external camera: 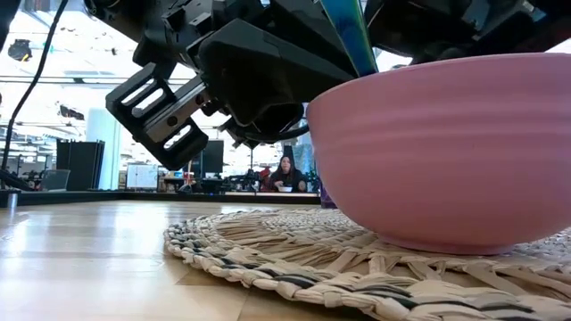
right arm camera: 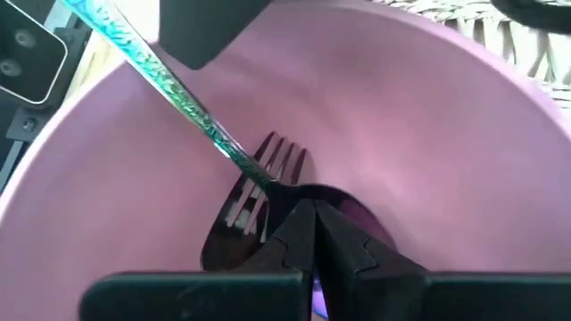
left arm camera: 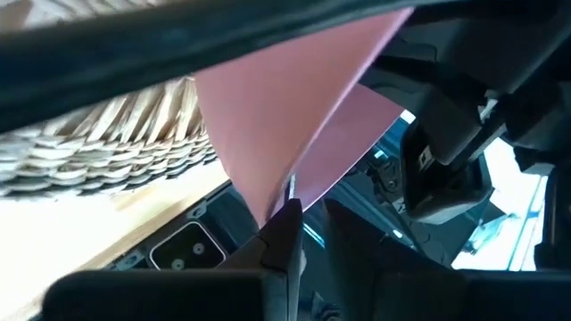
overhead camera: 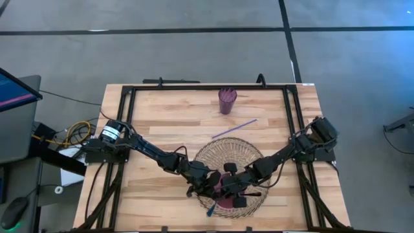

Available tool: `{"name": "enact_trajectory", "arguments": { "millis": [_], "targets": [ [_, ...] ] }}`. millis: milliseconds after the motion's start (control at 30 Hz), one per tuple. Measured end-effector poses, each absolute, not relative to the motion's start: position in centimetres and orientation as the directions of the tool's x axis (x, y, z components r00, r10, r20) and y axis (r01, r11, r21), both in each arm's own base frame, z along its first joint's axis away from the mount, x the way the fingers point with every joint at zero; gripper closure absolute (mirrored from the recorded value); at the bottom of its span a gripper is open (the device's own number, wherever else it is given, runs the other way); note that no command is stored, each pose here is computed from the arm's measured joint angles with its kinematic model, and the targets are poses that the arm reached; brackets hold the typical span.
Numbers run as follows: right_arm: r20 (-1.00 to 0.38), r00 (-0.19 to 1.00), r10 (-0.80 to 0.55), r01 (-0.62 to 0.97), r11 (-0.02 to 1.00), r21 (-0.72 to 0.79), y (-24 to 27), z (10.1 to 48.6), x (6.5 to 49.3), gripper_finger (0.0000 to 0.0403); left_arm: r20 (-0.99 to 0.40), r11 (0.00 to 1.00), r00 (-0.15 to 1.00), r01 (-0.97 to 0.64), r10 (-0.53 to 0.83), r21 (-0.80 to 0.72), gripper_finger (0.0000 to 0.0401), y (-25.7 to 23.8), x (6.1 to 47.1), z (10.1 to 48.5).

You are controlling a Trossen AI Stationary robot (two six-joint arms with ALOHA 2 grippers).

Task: Pick & Place Utensil
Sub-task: Put the violet cup on the woven mat to the top left of the pink bowl

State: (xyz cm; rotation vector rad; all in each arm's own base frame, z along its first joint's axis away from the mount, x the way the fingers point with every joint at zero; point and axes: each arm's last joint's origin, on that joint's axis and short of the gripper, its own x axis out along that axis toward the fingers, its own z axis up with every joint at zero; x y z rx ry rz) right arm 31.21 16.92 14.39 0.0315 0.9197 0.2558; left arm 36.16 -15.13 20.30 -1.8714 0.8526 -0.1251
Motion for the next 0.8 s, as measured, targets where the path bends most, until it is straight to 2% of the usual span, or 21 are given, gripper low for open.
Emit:
{"name": "enact_trajectory", "arguments": {
  "millis": [233,533,800],
  "targets": [
    [-0.782,0.578,0.233,-0.206,0.969,0.136,16.9,14.4,31.2,0.0403,-0.243,-0.165,0.764,-0.414,-0.597,-0.895,0.0352,-14.5,36.0,21.7],
    [-0.779,0.581,0.234,-0.207,0.969,0.137,16.9,14.7,31.1,0.0403,-0.153,0.005,0.803,-0.184,-0.577,-0.983,0.0352,-13.0,35.3,25.1],
    [-0.722,0.639,0.265,-0.217,0.963,0.162,16.5,18.3,30.3,0.0403,-0.082,0.165,0.821,0.015,-0.566,-0.986,0.0352,-12.1,34.3,27.9]
  ]
}}
